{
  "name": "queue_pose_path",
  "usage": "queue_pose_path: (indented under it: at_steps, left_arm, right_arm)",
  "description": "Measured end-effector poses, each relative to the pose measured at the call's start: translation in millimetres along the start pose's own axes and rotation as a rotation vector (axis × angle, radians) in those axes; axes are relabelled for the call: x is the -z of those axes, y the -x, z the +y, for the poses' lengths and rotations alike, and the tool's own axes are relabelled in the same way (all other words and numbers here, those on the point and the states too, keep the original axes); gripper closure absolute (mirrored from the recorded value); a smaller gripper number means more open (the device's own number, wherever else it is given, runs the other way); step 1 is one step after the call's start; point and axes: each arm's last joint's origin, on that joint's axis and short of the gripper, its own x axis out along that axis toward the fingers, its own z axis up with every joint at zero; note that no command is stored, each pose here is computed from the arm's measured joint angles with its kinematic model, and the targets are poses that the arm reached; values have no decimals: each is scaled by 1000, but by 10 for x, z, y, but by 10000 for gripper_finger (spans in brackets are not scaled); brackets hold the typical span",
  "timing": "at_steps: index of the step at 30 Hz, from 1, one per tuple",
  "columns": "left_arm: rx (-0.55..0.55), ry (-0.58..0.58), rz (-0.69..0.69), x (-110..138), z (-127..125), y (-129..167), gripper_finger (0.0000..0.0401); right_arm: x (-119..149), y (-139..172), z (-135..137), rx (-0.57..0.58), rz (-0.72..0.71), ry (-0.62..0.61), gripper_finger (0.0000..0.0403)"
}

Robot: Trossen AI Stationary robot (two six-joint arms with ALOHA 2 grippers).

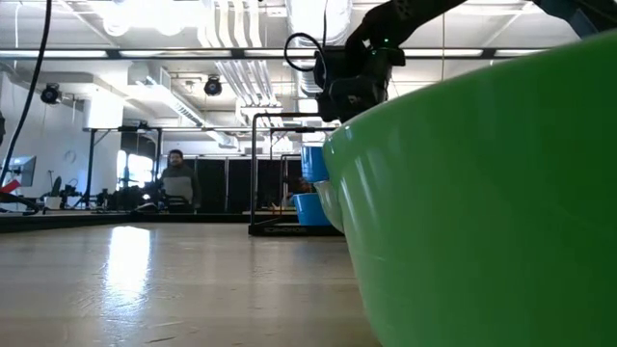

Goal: Pick & Place Mini bowls
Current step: Stack the left blue bowl on the blue bowl on the shelf

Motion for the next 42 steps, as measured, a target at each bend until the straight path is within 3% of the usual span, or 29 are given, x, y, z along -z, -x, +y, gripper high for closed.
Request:
queue_pose_path:
  at_steps: [8,42]
  left_arm:
    - [0,0,0,0,0,0,323]
    - [0,-22,0,0,0,0,323]
  right_arm:
    - [0,-13,46,4,1,60,394]
    - [-15,-20,89,1,-15,9,394]
